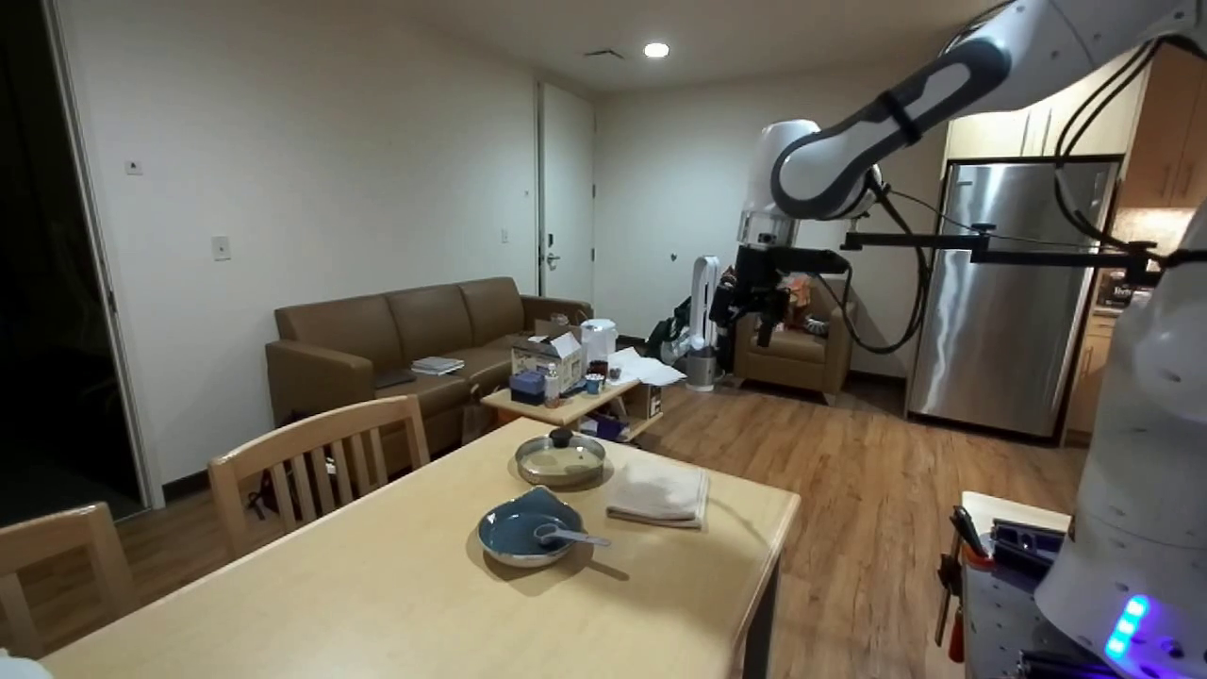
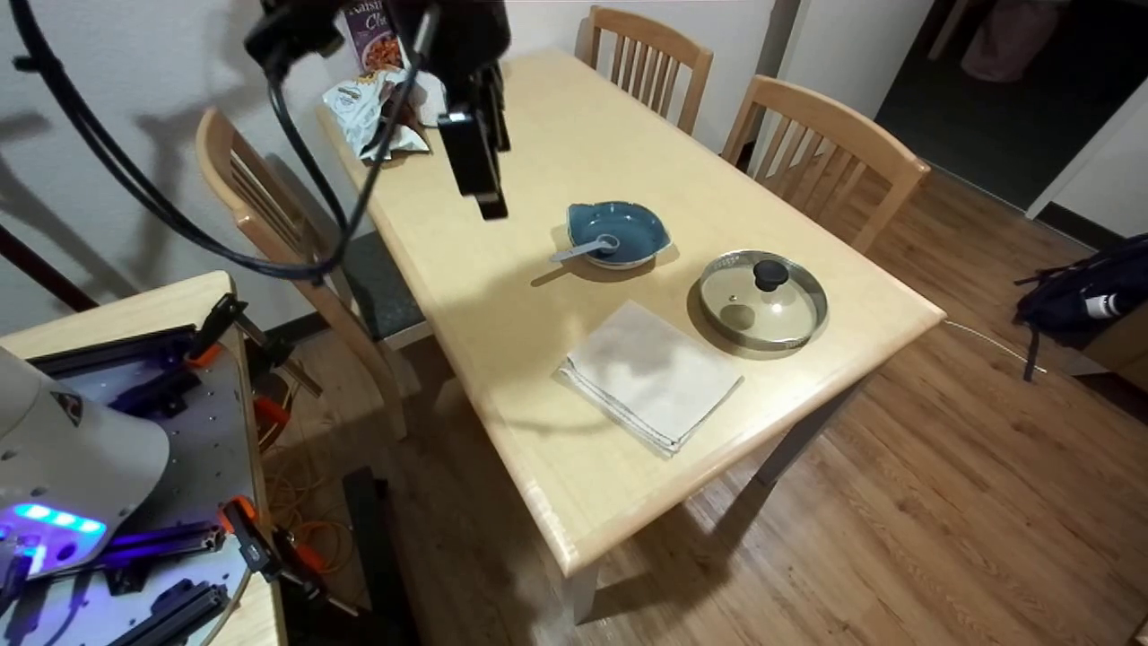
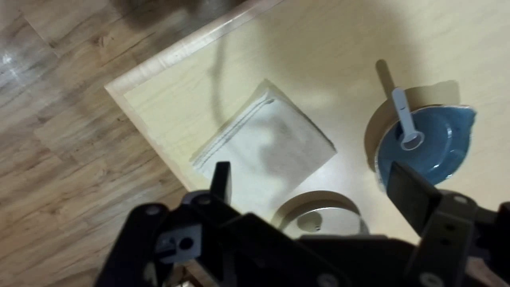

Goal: Take the cloth and put it on the bowl

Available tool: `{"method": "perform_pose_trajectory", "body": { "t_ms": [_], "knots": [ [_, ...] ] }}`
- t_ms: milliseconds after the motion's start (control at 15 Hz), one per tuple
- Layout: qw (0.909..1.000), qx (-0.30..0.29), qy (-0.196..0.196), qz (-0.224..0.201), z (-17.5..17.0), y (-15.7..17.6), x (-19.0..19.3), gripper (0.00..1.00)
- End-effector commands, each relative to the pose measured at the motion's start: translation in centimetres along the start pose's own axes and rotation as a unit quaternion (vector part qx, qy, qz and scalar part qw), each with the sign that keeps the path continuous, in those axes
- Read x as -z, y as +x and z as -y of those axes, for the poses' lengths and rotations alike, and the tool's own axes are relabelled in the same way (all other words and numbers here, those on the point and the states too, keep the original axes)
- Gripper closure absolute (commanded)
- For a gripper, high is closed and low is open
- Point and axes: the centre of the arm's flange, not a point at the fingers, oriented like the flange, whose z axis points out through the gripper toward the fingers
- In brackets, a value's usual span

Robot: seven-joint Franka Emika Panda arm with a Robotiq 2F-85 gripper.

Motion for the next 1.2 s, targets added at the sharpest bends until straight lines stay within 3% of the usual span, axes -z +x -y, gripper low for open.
{"method": "perform_pose_trajectory", "body": {
  "t_ms": [0,67,200,400,467,667,933,1000,1133],
  "knots": [
    [0.9992,-0.034,-0.018,0.011,-3.1,5.7,-5.5,0.0],
    [0.9995,-0.029,-0.009,0.007,-2.6,2.4,-3.1,0.0],
    [0.9991,-0.037,-0.014,0.018,-3.4,3.2,-4.7,0.0],
    [0.9995,-0.028,-0.01,0.009,-2.5,3.0,-3.7,0.0],
    [0.9989,-0.031,-0.03,0.016,-2.6,3.4,-4.5,0.0],
    [0.9923,-0.004,-0.057,0.11,-3.4,5.8,-8.6,0.0],
    [0.9726,-0.022,-0.126,0.194,-6.2,9.5,-15.7,0.0],
    [0.9825,-0.022,-0.093,0.16,-5.5,5.5,-12.5,0.0],
    [0.9762,-0.028,-0.113,0.183,-6.7,6.9,-15.6,0.0]
  ]
}}
